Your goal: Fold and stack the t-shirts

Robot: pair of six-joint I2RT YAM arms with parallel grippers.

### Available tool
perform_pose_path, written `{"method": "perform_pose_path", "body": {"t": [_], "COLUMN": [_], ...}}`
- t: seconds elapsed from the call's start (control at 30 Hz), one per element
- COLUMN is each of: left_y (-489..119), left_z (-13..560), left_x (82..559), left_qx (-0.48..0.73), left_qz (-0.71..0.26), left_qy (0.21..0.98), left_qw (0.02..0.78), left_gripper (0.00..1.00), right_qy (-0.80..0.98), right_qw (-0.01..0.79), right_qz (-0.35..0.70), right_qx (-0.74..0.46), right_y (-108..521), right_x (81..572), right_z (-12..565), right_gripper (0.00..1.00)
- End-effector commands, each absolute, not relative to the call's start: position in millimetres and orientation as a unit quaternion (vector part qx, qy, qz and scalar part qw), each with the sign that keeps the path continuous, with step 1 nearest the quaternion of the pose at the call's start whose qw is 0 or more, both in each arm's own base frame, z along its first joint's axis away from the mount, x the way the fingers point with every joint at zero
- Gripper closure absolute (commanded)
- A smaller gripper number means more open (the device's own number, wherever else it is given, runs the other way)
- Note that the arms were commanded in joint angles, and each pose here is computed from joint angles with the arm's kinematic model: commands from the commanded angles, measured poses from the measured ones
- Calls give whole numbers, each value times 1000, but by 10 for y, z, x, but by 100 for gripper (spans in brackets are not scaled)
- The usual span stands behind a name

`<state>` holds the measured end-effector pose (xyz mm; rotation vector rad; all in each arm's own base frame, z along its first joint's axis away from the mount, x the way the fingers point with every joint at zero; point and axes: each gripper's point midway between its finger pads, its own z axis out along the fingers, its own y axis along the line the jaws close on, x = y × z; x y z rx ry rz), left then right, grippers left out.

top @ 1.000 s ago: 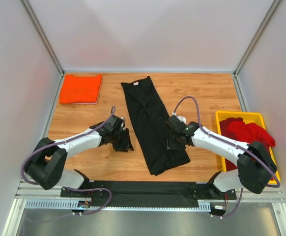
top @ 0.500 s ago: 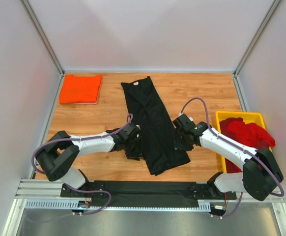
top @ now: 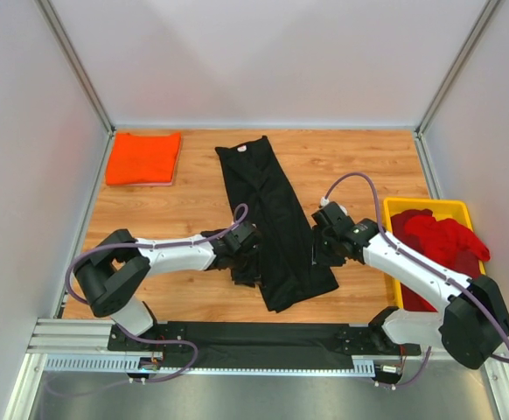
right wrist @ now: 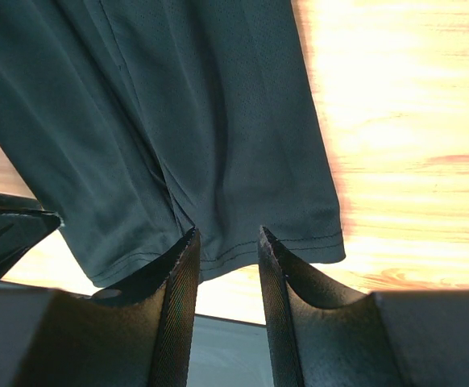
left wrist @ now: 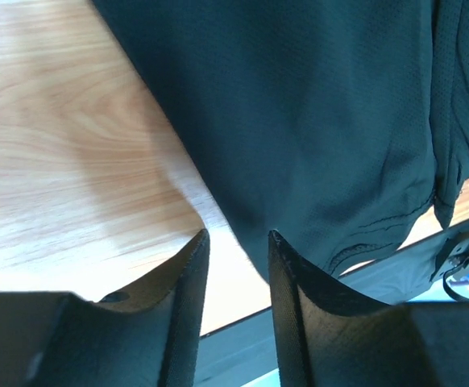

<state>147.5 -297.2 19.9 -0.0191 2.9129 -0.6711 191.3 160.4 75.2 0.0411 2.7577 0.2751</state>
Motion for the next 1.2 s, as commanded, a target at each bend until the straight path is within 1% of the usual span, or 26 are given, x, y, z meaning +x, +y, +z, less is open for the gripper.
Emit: {"method": "perform_pose_path", "body": {"t": [0.0, 0.03, 0.1, 0.13, 0.17, 0.27, 0.33, 0.4, 0.57, 0.67, 0.7, 0.73, 0.8, 0.83, 0.93, 1.0, 1.07, 1.17], "left_y": [-2985, -2994, -2980, -2923, -2901, -2684, -2443, -2331, -1923, -1661, -1601, -1486, -1405, -1344, -1350, -1461, -1655, -1774], "left_z": [95, 87, 67, 52, 61, 80, 39, 66, 41, 60, 67, 63, 101, 133, 236, 333, 383, 390], "left_x": [1456, 1464, 1498, 1480, 1507, 1479, 1441, 1426, 1358, 1339, 1333, 1308, 1317, 1325, 1350, 1360, 1325, 1246], "left_qx": [-4, -2, 0, 4, 3, 5, 7, 6, 4, -2, -11, -13, -27, -35, -38, -32, -16, -13], "left_qz": [-194, -191, -176, -161, -153, -110, -68, -58, 7, 58, 70, 89, 95, 98, 86, 49, -11, -57], "left_qy": [978, 979, 982, 985, 986, 991, 994, 994, 996, 994, 993, 991, 990, 989, 989, 991, 993, 992], "left_qw": [69, 69, 71, 68, 74, 78, 84, 91, 84, 90, 94, 95, 102, 107, 117, 123, 119, 111], "left_gripper": [60, 61, 67, 72, 85, 100, 100, 100, 100, 100, 100, 97, 89, 76, 62, 60, 57, 54], "right_qy": [975, 976, 975, 975, 974, 975, 975, 975, 975, 977, 978, 978, 977, 976, 976, 975, 973, 971], "right_qw": [193, 192, 192, 193, 193, 188, 181, 179, 161, 147, 154, 153, 150, 148, 145, 144, 145, 141], "right_qz": [105, 105, 108, 112, 115, 121, 127, 128, 153, 155, 140, 139, 150, 155, 161, 164, 176, 191], "right_qx": [10, 10, 10, 8, 8, 6, 4, 10, -11, -28, -23, -24, -33, -35, -35, -41, -44, -43], "right_y": [1602, 1602, 1605, 1612, 1616, 1622, 1635, 1631, 1874, 2058, 2062, 2088, 2200, 2264, 2370, 2434, 2517, 2596], "right_x": [1921, 1916, 1908, 1899, 1891, 1849, 1805, 1784, 1596, 1457, 1469, 1445, 1379, 1329, 1282, 1247, 1220, 1166], "right_z": [782, 774, 772, 781, 780, 778, 754, 704, 613, 539, 492, 471, 441, 427, 383, 372, 384, 401], "right_gripper": [63, 63, 63, 63, 63, 63, 63, 63, 62, 62, 62, 62, 62, 62, 63, 63, 63, 63]}}
